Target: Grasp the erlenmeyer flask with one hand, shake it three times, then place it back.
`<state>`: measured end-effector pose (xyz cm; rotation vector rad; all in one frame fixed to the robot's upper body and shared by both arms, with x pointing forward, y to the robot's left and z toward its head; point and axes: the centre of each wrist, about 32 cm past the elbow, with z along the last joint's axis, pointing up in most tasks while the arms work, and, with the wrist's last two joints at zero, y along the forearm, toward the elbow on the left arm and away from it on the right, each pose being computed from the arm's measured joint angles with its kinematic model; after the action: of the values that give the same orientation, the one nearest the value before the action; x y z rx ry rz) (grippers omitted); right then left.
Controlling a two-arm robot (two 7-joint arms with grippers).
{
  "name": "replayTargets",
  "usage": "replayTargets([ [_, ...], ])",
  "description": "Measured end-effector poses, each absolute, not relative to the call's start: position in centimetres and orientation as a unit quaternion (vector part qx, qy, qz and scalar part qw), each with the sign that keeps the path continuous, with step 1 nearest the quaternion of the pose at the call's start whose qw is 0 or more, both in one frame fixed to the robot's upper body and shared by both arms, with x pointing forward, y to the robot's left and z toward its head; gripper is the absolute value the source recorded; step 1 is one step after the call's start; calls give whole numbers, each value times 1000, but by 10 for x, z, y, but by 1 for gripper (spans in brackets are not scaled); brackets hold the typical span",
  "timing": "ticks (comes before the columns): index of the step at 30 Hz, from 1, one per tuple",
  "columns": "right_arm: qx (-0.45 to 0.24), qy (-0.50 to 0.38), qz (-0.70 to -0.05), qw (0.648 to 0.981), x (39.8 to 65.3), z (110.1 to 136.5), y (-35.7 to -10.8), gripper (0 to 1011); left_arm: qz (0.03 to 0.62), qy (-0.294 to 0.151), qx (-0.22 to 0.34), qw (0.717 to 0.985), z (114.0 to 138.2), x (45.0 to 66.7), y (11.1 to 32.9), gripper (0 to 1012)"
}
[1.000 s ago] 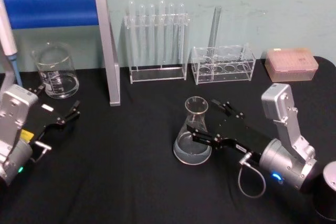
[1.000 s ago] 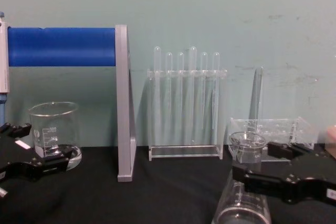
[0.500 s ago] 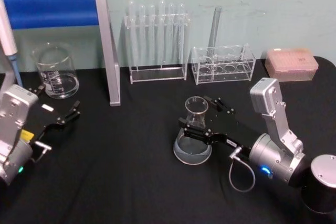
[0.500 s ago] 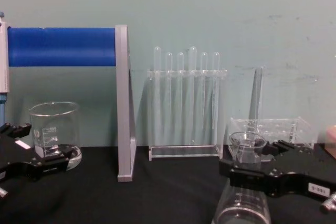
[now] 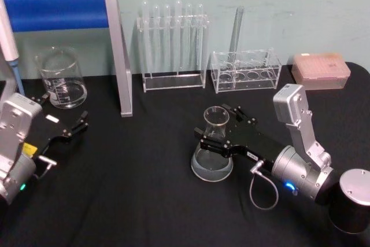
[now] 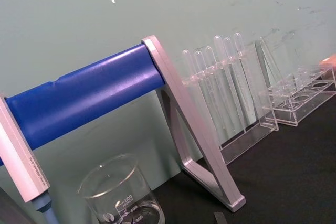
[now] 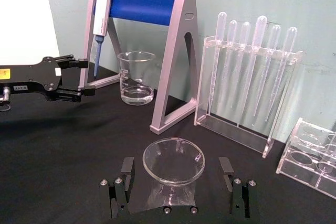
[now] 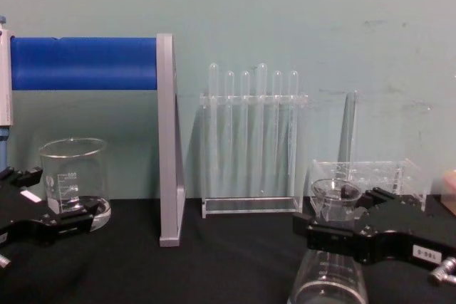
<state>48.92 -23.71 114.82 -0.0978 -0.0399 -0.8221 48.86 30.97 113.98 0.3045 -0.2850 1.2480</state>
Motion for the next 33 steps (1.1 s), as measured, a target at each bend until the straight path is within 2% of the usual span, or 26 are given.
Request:
replayTargets([
  [16, -50, -20, -399, 915, 489, 1148, -237, 1002, 580, -132, 141, 791, 1140, 489, 310, 1001],
  [21, -50, -20, -399, 915, 489, 1148, -237, 902, 580, -132, 142, 791, 1140, 489, 310, 1001],
  [22, -50, -20, -399, 915, 489, 1148, -237, 857, 580, -132, 142, 791, 1140, 489, 310, 1001],
  [23, -50, -20, -399, 915, 489, 1148, -237, 857, 580, -132, 141, 791, 1140, 489, 310, 1001],
  [33, -49, -20, -400, 915, 489, 1148, -237, 531, 580, -132, 141, 791, 1140, 489, 310, 1001],
])
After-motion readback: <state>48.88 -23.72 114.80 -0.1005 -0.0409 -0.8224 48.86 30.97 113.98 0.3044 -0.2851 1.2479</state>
